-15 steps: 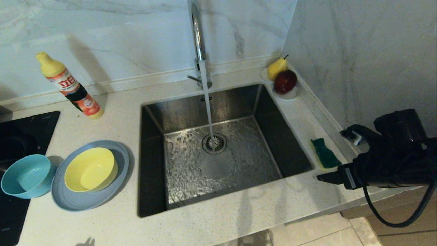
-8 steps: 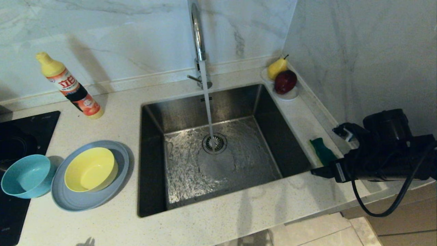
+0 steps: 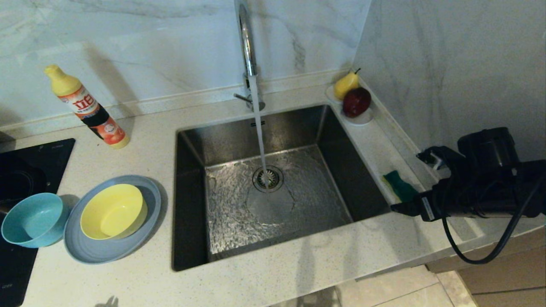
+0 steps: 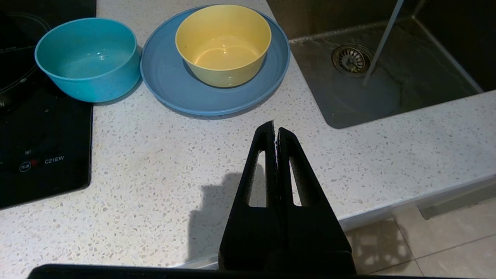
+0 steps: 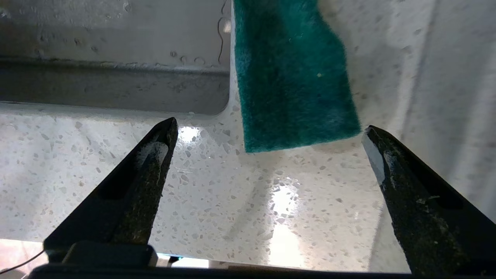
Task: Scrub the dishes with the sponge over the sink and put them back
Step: Pick up a bowl and the sponge
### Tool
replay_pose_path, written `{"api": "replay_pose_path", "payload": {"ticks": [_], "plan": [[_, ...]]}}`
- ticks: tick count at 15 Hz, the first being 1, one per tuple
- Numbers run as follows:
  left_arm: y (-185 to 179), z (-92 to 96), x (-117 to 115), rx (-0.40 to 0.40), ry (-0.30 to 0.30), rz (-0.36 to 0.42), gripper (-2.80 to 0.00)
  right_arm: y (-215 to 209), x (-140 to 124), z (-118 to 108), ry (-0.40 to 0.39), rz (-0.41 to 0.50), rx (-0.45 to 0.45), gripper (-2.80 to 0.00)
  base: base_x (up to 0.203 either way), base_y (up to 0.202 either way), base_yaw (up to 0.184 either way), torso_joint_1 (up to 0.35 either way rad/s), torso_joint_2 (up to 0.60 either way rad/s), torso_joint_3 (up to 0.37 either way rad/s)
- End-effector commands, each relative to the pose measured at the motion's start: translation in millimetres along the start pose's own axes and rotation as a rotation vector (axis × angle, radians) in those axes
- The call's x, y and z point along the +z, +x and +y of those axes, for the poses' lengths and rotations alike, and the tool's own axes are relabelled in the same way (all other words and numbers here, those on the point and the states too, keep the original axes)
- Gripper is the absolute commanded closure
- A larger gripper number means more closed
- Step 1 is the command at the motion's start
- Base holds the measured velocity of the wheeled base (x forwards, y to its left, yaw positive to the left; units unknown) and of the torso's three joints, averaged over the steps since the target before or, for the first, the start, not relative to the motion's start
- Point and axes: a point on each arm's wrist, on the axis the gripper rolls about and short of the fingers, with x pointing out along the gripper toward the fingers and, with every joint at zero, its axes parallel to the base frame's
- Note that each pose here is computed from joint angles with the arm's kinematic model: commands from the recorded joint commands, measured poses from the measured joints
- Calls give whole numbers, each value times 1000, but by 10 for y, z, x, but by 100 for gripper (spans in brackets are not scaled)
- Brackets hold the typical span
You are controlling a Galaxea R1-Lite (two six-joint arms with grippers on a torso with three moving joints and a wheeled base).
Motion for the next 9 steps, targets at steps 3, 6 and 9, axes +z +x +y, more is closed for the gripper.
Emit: {"api": "replay_pose_path", "payload": {"ticks": [3, 6, 9], "plan": [[19, -5, -85, -2, 0, 31, 0, -21, 53, -10, -18, -26, -6, -280, 0, 0, 0, 0, 0, 0], [20, -5, -88, -3, 0, 31, 0, 16, 57, -12, -29, -27, -5, -280, 0, 0, 0, 0, 0, 0], [19, -5, -87, -3, 0, 32, 0, 38, 90, -16, -50, -33, -2, -280, 0, 0, 0, 0, 0, 0]]}}
